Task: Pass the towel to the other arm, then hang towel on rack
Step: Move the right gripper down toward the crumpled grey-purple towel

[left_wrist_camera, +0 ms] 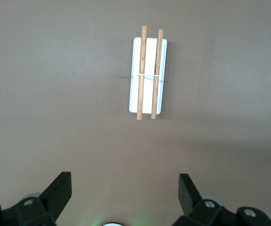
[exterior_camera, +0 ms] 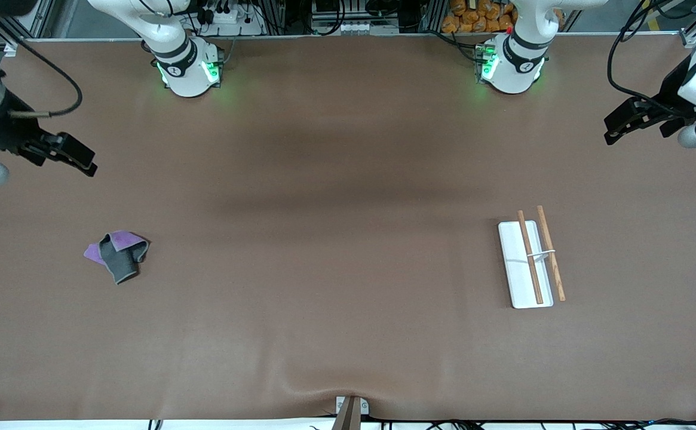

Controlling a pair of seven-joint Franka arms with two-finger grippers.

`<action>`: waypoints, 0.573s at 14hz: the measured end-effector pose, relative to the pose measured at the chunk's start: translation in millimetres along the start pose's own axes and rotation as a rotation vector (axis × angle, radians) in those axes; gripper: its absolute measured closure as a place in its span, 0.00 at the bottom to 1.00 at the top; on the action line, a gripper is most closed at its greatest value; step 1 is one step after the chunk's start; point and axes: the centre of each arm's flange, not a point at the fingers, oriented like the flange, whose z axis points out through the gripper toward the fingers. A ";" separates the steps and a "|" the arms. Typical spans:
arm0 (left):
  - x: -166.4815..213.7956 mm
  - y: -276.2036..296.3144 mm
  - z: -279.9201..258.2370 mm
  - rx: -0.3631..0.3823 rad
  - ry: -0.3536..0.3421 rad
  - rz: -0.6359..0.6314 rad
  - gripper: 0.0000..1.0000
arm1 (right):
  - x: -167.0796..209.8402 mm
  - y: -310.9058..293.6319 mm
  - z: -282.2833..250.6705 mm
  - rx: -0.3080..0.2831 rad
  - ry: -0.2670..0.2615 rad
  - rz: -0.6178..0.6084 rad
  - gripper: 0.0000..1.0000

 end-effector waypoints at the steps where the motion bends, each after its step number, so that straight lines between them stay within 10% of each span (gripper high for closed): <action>1: -0.8 2.2 0.1 0.001 -0.002 0.004 0.00 | 6.1 4.2 13.6 -0.007 -0.026 0.008 0.00; 8: -2.0 6.0 0.0 0.002 -0.004 0.012 0.00 | 58.5 66.3 131.4 -0.025 -0.236 -0.036 0.00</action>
